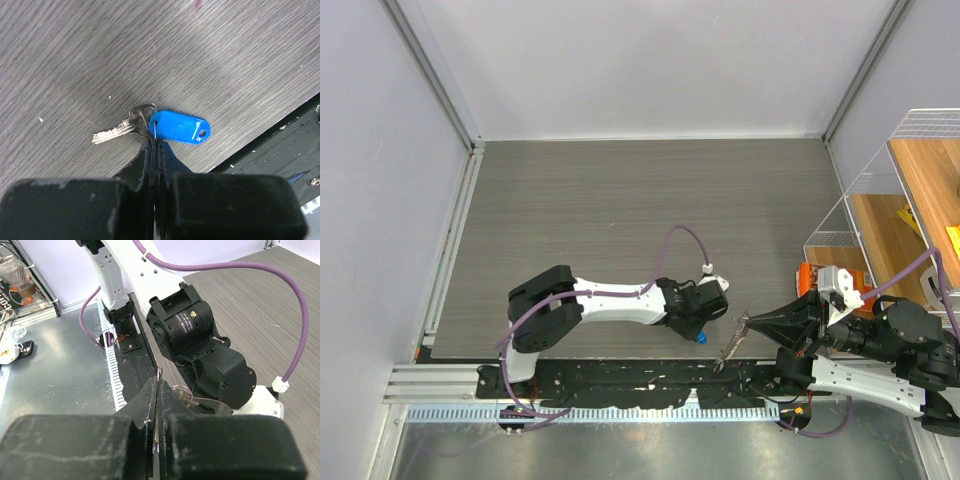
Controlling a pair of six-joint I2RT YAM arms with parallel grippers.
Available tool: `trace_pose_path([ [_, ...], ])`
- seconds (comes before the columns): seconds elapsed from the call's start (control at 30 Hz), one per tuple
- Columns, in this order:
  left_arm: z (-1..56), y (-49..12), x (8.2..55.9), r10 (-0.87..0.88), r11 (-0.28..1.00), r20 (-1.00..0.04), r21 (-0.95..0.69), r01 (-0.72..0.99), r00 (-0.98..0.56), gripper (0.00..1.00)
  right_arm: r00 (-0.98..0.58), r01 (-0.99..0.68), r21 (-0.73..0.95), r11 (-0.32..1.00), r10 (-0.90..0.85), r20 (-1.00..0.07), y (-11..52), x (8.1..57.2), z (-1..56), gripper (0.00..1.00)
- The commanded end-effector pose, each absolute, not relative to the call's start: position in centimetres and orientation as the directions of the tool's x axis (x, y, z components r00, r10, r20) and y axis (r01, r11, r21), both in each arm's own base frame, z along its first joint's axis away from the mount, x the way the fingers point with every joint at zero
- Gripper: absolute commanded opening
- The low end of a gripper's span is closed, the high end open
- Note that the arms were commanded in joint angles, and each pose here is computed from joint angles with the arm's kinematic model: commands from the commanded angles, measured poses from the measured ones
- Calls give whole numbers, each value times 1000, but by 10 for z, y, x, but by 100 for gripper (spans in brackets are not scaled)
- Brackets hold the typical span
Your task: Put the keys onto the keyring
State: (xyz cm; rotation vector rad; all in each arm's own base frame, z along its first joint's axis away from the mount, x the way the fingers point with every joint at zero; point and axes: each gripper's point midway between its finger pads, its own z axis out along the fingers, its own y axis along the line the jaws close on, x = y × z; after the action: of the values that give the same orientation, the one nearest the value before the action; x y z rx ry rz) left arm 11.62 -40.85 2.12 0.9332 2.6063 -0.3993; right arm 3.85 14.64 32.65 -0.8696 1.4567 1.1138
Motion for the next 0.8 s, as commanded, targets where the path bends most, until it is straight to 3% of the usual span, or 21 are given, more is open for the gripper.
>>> trace_pose_path([
  [0.0, 42, -406, 126, 553, 719, -500, -118, 685, -667, 0, -165, -942, 192, 276, 118, -979, 146, 36, 345, 5],
  [0.77, 187, -383, 97, 461, 427, -851, -34, 903, -250, 0, -157, -967, 157, 201, 17, -987, 167, 27, 332, 6],
])
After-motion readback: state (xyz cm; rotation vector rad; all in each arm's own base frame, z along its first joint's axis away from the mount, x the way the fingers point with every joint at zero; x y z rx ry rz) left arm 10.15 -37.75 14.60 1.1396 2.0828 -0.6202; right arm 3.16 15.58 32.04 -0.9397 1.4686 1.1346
